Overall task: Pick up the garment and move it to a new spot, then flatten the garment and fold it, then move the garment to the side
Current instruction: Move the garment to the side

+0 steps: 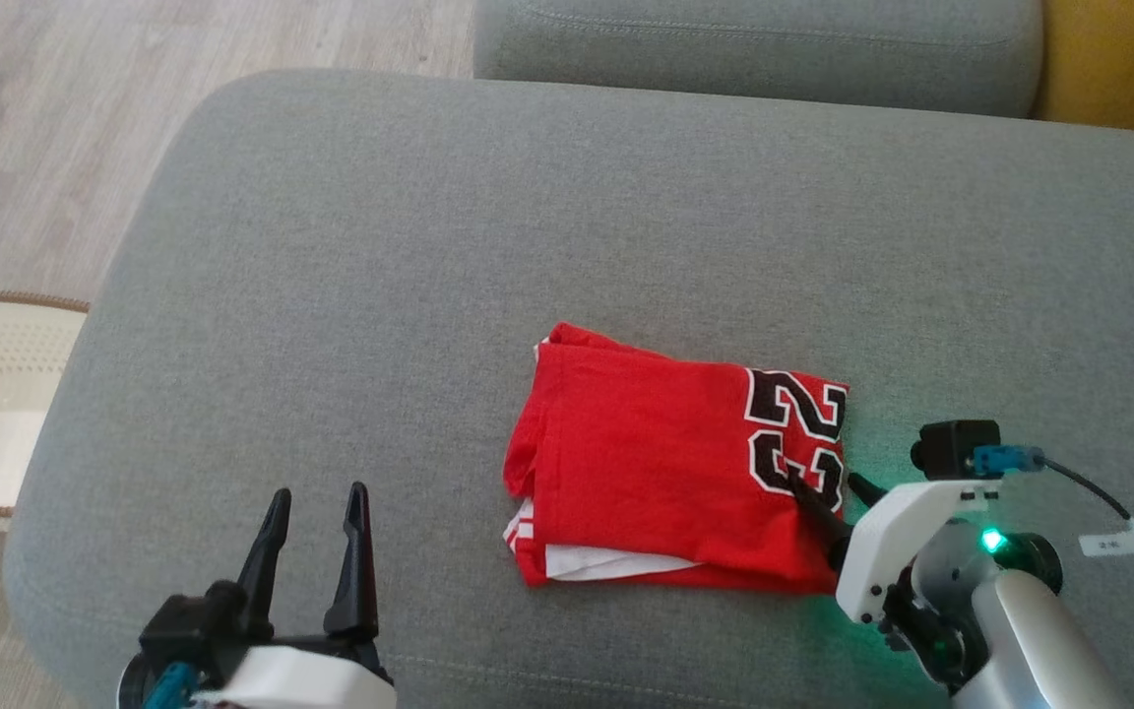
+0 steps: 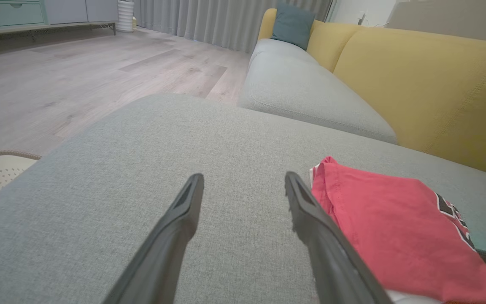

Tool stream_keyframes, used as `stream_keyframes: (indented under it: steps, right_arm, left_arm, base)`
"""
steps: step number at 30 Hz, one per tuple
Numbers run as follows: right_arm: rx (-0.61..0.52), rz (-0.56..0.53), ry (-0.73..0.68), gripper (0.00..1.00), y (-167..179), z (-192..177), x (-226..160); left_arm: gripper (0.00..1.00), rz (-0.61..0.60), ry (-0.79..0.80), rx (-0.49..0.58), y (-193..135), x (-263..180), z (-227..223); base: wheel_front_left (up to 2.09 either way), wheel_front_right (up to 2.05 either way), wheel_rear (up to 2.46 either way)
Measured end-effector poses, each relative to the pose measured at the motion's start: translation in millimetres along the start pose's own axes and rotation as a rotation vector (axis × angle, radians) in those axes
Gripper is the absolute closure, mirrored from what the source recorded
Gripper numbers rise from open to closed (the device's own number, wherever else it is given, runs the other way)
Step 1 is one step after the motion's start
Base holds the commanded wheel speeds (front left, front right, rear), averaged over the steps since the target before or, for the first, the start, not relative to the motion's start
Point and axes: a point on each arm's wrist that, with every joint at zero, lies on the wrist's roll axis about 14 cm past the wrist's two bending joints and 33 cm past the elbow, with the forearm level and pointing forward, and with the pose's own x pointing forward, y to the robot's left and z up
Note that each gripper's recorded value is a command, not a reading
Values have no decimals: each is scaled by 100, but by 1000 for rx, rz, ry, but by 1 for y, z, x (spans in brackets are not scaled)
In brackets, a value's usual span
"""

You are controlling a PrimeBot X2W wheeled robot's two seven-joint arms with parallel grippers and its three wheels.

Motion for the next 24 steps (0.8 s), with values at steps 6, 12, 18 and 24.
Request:
stream_keyframes:
  steps: [6,12,18,24]
  right_arm:
    - [18,11,37,51,1,-1,7]
    - [36,26,49,100,4,2,13]
    - [42,11,20,100,-5,12,12]
    - [11,-59,-48,100,-39,34,-3]
  left_arm:
    - [0,-1,1,-7,-1,4,0]
    - [0,-3,8,-6,-2,6,-2]
    - [0,-22,3,-7,-7,13,0]
    - [0,-64,9,-11,-20,20,-2]
  base:
    - [0,0,0]
    - [0,0,0]
    - [0,0,0]
    - [0,0,0]
